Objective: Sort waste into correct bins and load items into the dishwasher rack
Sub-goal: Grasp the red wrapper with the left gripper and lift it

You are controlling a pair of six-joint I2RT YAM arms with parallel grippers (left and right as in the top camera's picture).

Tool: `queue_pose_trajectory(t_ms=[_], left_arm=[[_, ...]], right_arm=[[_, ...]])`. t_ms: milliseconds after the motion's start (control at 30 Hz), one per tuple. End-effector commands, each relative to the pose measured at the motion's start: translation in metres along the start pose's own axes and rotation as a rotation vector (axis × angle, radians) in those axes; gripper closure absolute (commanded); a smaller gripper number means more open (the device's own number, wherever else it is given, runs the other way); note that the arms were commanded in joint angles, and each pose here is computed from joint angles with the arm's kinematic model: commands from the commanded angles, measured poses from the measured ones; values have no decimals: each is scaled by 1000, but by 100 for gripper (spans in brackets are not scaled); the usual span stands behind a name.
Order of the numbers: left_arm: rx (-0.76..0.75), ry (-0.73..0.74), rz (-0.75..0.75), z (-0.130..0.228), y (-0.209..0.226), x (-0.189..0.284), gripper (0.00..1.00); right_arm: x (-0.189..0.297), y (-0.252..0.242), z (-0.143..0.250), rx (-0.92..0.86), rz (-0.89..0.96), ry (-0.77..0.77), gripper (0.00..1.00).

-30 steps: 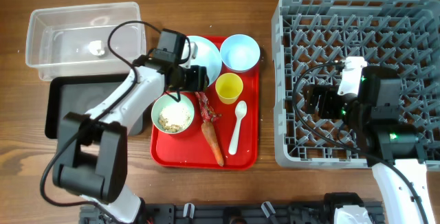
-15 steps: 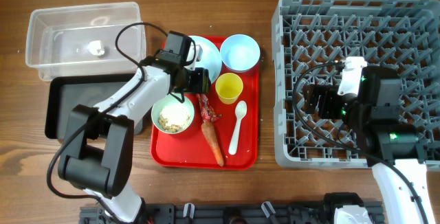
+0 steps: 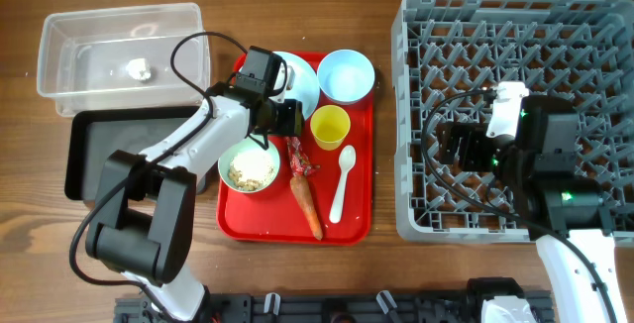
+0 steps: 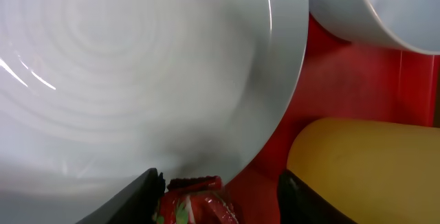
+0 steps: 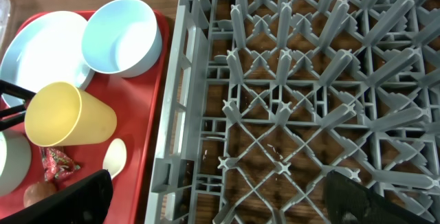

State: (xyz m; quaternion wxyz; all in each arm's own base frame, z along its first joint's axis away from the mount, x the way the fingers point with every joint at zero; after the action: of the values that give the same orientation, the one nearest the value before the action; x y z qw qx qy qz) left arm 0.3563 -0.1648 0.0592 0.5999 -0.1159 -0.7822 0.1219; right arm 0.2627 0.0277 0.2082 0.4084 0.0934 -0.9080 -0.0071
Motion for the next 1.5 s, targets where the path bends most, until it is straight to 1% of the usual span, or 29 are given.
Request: queue_pose_trajectory(t_ms=[0,200,267,367,467,500,567,600,867,1100,1467], left_arm=[[-4,9,-18,3,4,-6,47],[-3,10,-18,3,4,-6,49],[-3,14,-20,4,4,-6,53],[-1,23,-23,6,5,-6,66],[1,26,-25,7,5,-5,74],[1,27,-25,7,5,-5,78],[0,26,-25,7,5,-5,91],[0,25,-24,6,5,-5,96],[2,-13,-13,-4,4,0,96],[8,-104,13,-25,1,30,96],[2,-136,24,-30,-2,36,96]], right_arm=[[4,2,-8,8,-17,-23,0],[4,2,-8,8,-17,-23,0],[4,2,-8,8,-17,-22,0],[4,2,-8,8,-17,-22,0],[4,2,-8,8,-17,-22,0],[4,2,-8,8,-17,-22,0],[4,2,-8,8,-17,-22,0],[4,2,-8,8,-17,-22,0],[4,2,-8,8,-17,-23,0],[4,2,-8,8,-17,-23,0],[4,2,-8,8,-17,-22,1]])
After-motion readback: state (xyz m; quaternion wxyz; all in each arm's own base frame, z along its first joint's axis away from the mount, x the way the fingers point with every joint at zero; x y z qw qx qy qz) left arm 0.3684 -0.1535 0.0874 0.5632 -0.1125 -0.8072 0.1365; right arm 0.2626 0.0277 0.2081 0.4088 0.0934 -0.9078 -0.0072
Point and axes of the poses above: each gripper's point midway between its finger pads, its own x axis back along the fingers, its own y axis along the line the jaws close on, z = x × y, the point moved 3 cm from there along x, back along the fingers, and after that the axes turned 8 degrees about x, right-handed, at the moved point
